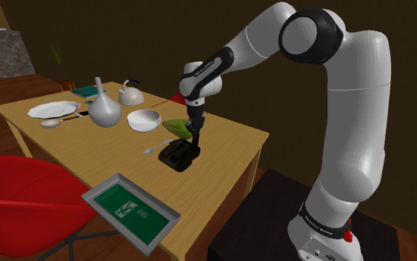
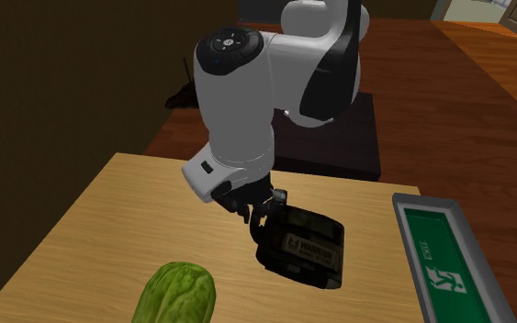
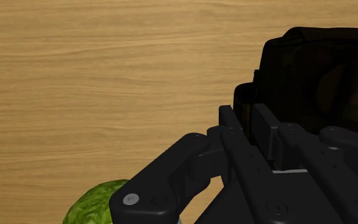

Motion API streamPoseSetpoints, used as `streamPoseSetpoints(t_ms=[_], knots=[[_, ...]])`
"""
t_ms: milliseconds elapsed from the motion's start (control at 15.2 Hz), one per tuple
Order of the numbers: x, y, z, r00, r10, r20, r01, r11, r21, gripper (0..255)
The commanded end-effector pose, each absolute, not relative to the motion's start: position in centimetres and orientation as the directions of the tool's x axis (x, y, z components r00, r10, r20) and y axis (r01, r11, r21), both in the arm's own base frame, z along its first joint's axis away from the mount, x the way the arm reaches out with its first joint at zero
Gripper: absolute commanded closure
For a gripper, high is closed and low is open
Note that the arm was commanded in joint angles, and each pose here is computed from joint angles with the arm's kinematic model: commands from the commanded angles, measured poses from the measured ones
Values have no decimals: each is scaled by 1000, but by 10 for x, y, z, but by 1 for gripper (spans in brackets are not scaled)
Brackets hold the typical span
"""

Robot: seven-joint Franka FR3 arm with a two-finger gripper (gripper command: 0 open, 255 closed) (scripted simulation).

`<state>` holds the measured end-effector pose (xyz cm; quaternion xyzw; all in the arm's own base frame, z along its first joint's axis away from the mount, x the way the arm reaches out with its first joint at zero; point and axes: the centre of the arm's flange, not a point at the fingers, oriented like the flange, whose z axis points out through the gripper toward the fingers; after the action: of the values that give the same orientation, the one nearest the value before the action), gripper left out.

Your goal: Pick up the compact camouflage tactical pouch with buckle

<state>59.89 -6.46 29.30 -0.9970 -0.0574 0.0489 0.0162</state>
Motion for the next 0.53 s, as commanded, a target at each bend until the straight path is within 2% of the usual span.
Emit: streamPoseSetpoints(t_ms=[0, 462], knots=[[599, -65, 304, 989, 116, -95, 113, -993, -38, 255], [599, -65, 341, 989, 116, -95, 113, -993, -38, 255]])
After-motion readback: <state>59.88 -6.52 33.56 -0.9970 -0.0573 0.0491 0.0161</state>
